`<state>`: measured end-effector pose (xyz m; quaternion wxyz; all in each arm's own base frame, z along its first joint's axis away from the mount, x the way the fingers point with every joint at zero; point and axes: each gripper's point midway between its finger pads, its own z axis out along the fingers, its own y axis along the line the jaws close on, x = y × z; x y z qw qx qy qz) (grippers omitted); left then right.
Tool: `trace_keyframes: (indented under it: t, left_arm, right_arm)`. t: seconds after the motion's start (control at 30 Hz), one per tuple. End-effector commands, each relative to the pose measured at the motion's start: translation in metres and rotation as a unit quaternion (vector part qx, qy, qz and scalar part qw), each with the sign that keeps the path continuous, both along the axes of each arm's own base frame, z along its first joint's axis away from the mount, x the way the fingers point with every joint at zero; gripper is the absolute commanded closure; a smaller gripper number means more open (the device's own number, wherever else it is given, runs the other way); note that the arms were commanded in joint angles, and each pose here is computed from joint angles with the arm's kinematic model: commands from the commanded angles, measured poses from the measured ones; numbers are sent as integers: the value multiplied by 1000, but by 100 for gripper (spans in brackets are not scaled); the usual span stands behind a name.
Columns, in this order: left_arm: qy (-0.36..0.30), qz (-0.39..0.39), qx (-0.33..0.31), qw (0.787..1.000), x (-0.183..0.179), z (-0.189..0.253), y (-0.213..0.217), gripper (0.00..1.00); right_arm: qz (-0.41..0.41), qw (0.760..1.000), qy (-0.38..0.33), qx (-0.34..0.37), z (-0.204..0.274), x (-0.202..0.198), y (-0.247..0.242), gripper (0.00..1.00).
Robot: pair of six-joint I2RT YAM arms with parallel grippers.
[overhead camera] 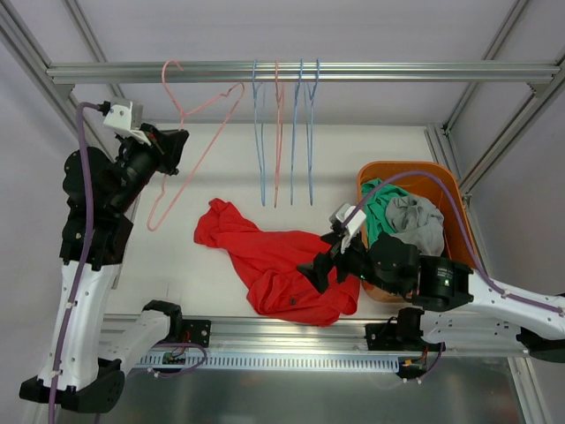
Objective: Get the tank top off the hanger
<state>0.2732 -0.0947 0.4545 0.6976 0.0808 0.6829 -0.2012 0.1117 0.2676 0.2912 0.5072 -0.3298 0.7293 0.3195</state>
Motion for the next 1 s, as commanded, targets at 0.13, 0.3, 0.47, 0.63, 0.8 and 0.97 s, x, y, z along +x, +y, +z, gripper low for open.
trace_keyframes:
  t: [0.13,0.3,0.47,0.63,0.8,0.97]
  left_arm:
    - [-108,-23,1,994,34,38,-36,100]
    - [-88,19,38,995,64,27,-51,100]
    - [-46,73,45,995,92,0,-52,100]
    - [-41,96,44,994,96,-4,-47,100]
    - [-36,63,51,996,108,-8,-65,100]
    - [-21,50,43,998,112,-17,-76,100]
  right_arm:
    - [-35,999,-2,40,8,6,-19,1]
    - [-30,999,0,38,5,4,-19,1]
    - [-26,999,1,35,2,3,-18,1]
    - [-27,999,1,36,0,3,-20,0]
    - [-26,999,1,28,-3,3,-18,1]
    - [-24,1000,1,18,-8,4,-14,1]
